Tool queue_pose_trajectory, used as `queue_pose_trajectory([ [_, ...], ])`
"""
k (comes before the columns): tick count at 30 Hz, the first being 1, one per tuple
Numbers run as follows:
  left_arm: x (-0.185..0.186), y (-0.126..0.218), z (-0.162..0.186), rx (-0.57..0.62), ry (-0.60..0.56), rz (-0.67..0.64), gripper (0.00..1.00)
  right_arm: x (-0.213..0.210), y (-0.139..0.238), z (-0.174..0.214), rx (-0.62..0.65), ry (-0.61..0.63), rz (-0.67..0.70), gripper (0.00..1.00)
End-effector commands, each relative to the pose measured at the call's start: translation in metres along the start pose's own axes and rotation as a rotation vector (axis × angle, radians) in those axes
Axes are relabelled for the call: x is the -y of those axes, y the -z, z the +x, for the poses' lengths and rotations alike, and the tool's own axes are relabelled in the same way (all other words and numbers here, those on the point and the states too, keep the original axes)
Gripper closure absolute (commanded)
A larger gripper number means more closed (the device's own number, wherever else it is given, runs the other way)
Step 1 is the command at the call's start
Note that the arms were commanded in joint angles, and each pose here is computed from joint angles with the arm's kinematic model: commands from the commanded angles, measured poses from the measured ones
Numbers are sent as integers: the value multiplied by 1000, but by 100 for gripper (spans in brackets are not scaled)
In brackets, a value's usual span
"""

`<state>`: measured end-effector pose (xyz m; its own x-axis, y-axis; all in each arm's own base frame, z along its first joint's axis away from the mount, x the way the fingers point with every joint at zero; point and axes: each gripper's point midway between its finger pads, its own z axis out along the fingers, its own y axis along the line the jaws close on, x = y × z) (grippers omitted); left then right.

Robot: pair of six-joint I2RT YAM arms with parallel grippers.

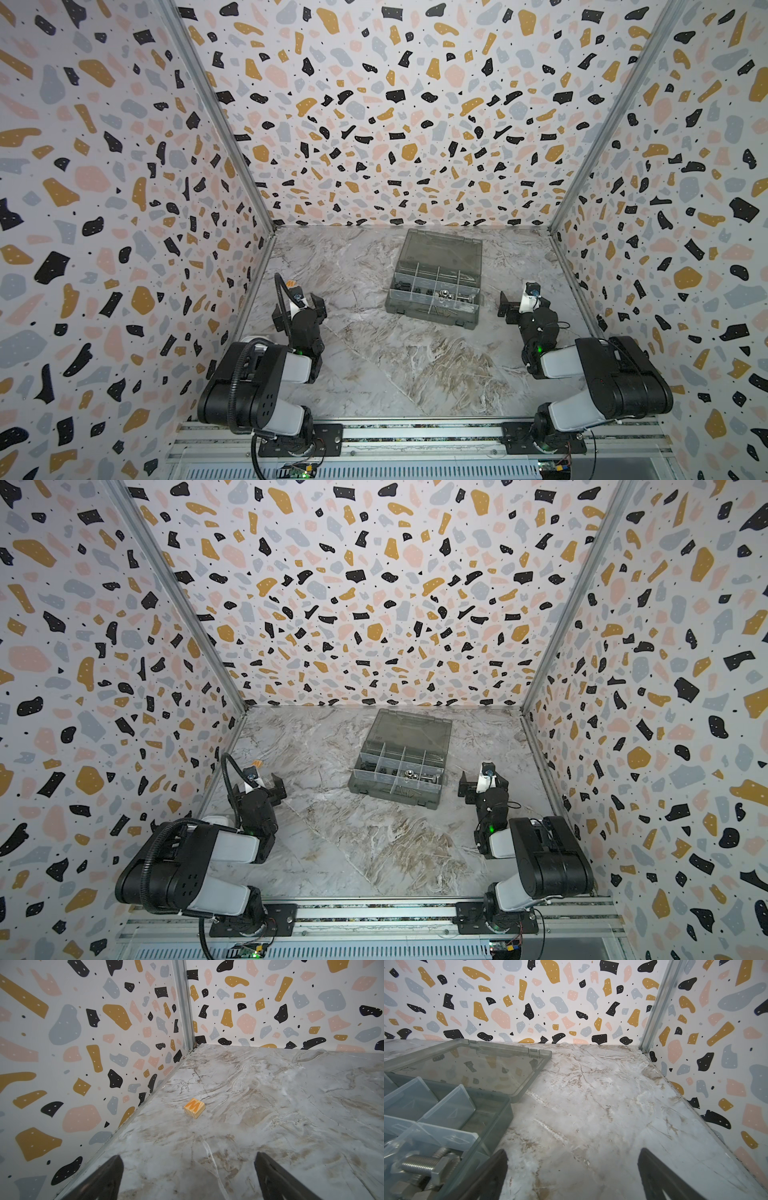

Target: Sort the screws and nuts into containers

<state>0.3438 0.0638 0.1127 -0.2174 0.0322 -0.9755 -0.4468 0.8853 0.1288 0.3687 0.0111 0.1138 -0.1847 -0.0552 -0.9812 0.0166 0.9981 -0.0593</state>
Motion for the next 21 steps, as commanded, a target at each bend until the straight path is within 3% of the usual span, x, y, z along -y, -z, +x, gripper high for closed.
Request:
queue_pose_trajectory([
  [1,-4,-5,-22,69,55,-18,0,-2,2,-11,45,6,-5,1],
  [21,-5,-4,-22,72,58,-18,0,-9,14,-17,94,41,17,1],
])
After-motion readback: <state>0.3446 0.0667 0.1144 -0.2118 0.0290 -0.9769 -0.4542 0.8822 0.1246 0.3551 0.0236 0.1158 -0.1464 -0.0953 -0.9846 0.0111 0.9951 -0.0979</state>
